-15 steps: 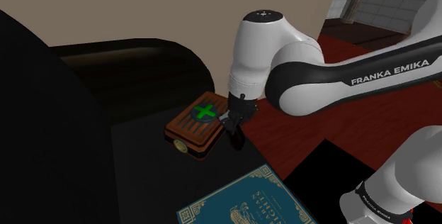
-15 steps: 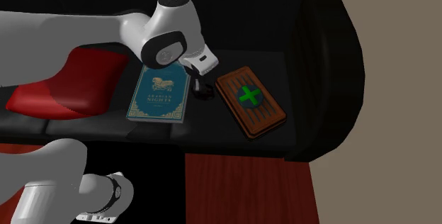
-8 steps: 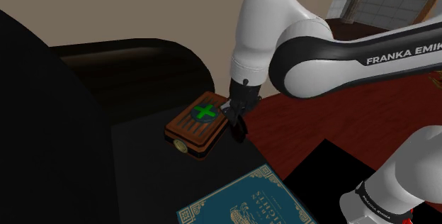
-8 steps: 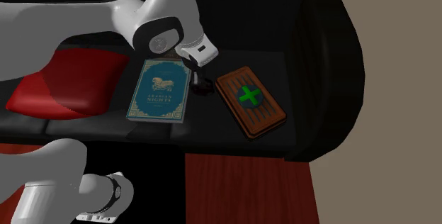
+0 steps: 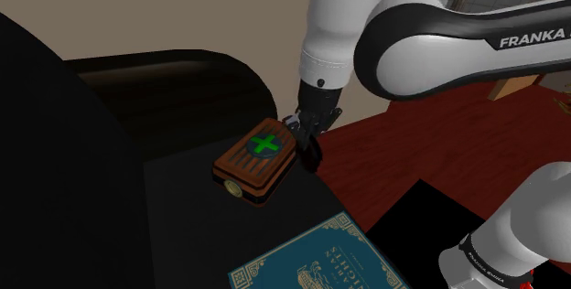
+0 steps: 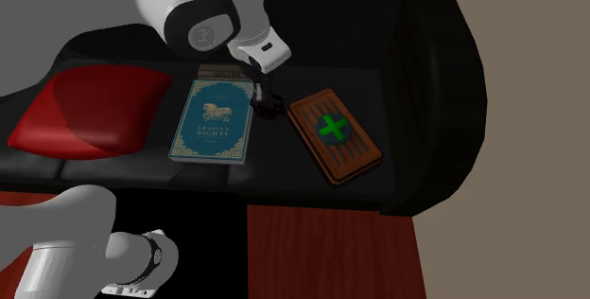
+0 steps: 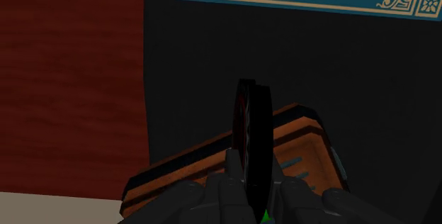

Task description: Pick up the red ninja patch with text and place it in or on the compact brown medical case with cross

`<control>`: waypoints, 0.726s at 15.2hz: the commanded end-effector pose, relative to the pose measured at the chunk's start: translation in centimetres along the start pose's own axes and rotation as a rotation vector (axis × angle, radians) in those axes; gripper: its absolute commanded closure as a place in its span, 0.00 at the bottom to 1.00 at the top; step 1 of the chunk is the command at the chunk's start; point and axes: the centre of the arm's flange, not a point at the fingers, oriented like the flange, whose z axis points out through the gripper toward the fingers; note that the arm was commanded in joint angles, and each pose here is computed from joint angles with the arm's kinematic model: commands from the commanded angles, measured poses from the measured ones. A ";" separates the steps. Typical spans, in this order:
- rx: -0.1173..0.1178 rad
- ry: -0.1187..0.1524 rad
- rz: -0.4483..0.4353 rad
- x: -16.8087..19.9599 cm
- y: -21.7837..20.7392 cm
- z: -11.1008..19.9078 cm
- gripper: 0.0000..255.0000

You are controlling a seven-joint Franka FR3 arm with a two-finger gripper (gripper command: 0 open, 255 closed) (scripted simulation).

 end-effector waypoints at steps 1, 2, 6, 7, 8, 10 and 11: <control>0.000 0.000 0.000 0.2 0.0 -1.1 1.00; 0.000 0.000 0.000 0.2 0.1 -1.4 1.00; 0.000 0.000 0.000 5.5 -0.4 -1.7 1.00; 0.000 0.000 0.000 6.8 -0.5 -1.7 1.00; 0.000 0.000 0.000 8.1 -0.7 -1.8 1.00; 0.000 0.000 0.000 10.7 -0.9 -1.9 1.00; 0.000 0.000 0.000 12.0 -1.0 -2.0 1.00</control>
